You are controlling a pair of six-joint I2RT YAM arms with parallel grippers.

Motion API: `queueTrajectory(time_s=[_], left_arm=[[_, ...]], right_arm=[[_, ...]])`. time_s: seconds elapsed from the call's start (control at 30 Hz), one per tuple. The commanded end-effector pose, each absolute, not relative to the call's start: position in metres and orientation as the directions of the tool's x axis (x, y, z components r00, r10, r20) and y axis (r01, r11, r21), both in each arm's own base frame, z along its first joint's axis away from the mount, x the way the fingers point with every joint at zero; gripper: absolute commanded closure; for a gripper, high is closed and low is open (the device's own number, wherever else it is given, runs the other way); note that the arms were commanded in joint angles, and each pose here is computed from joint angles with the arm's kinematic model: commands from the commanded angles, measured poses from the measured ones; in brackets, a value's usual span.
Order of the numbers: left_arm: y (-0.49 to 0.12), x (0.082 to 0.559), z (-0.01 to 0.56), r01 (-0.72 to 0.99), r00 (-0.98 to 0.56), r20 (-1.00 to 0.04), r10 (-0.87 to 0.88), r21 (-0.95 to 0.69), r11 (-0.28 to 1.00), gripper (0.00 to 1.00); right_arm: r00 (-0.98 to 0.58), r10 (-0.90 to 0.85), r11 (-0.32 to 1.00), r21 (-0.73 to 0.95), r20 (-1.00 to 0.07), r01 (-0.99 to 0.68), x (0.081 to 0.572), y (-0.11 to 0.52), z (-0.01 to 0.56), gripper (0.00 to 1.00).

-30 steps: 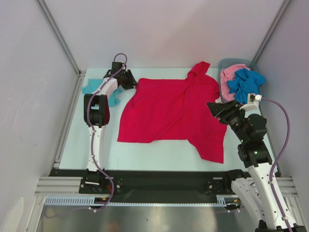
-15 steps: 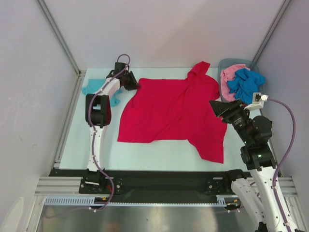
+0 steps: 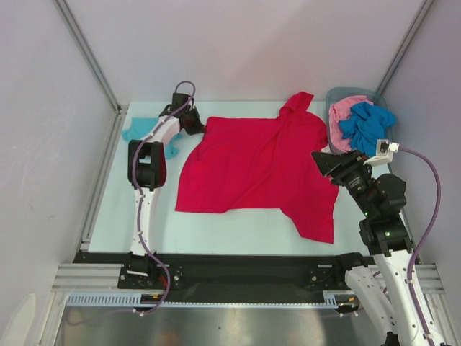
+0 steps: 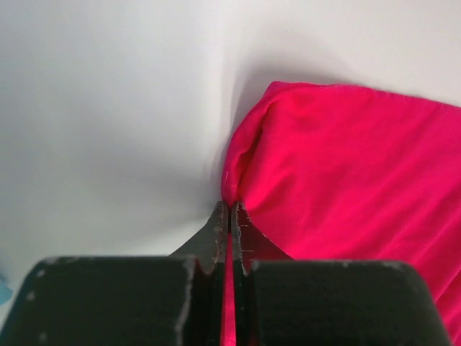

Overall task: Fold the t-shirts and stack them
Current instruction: Flatten the tshirt out

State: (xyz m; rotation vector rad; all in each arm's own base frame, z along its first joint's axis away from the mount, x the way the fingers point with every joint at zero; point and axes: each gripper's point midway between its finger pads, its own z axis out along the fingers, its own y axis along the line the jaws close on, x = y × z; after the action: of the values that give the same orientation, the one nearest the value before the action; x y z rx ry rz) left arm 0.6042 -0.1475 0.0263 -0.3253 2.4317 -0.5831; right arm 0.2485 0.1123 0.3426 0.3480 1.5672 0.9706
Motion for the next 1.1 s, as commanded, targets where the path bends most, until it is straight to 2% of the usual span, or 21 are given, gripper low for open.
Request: queueTrajectory(time_s=[0.0, 0.53, 1.07], left_arm=[[-0.141, 0.605, 0.038, -0.088, -0.767, -0.543, -0.342, -0.440, 0.894, 1.00], [-0.113, 0.603, 0.075, -0.113, -0.697, -0.653, -0.298, -0.310, 0.944, 1.00], [-0.105, 0.603, 0.079, -0.114, -0.694, -0.668, -0.268, -0.266, 0.957, 0.98]], right_arm=[[-0.235, 0.700, 0.590, 0.732, -0.674, -0.340, 0.241, 0.115, 0.362, 0.40], [-0.270, 0.704, 0.569, 0.749, -0.657, -0.338, 0.247, 0.121, 0.343, 0.41], [-0.281, 0.702, 0.564, 0.751, -0.655, -0.343, 0.247, 0.123, 0.337, 0.42]])
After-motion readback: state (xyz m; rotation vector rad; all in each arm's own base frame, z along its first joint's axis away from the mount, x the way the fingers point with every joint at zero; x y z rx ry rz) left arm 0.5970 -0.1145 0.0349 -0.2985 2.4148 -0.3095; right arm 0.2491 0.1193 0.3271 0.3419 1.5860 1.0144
